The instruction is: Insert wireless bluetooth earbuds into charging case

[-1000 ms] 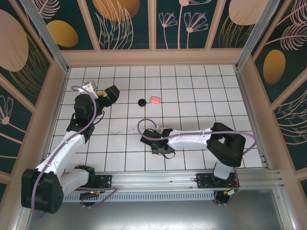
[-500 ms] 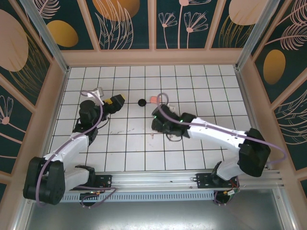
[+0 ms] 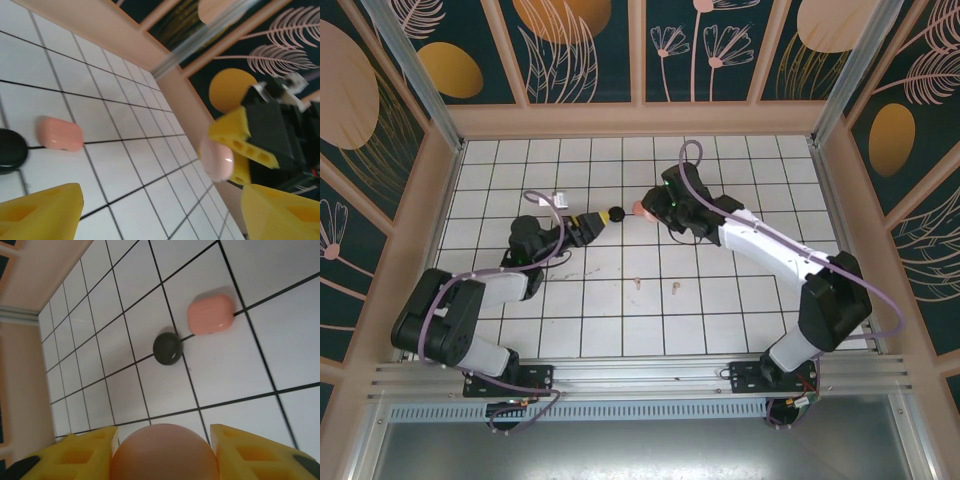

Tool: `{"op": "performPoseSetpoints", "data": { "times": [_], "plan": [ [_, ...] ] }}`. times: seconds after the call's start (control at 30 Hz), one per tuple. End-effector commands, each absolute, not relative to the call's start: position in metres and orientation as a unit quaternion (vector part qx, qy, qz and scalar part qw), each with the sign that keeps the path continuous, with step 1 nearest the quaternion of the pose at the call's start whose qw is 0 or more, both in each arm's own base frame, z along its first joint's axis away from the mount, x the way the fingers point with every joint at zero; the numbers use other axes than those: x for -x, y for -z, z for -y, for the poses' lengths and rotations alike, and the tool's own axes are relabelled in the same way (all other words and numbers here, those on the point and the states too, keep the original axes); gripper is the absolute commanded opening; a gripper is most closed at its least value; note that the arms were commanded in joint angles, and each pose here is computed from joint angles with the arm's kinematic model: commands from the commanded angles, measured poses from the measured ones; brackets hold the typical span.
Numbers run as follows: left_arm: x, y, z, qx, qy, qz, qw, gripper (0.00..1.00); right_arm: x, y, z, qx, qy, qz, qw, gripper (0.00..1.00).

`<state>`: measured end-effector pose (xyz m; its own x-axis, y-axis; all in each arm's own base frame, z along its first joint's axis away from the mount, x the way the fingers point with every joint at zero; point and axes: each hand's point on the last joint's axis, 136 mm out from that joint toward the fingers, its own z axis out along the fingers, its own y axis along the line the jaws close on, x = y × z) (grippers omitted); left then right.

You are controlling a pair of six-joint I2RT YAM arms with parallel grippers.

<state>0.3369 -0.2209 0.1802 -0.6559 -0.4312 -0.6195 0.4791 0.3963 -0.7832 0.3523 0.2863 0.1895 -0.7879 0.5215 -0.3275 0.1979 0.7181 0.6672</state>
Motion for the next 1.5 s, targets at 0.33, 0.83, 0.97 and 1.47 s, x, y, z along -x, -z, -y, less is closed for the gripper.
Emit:
{"op": "performPoseSetpoints", "data": {
  "times": [0.33,0.83,0.97,1.47],
  "plan": [
    [-0.341,-0.207,0.272,-0.052,0.627,-0.648,0.430,0.67,-0.381,-0.209,-0.311,-0.268,-0.375,-0.854,0.241,0.33],
    [-0.351,-0.210,0.300,-0.057,0.644,-0.632,0.428,0.64,-0.379,-0.213,-0.318,-0.257,-0.385,-0.854,0.237,0.32],
    [-0.355,-0.208,0.300,-0.050,0.641,-0.632,0.432,0.61,-0.378,-0.214,-0.320,-0.254,-0.387,-0.854,0.237,0.32],
    [-0.364,-0.207,0.304,-0.043,0.646,-0.628,0.432,0.43,-0.372,-0.212,-0.317,-0.255,-0.388,-0.854,0.237,0.32]
  ]
}}
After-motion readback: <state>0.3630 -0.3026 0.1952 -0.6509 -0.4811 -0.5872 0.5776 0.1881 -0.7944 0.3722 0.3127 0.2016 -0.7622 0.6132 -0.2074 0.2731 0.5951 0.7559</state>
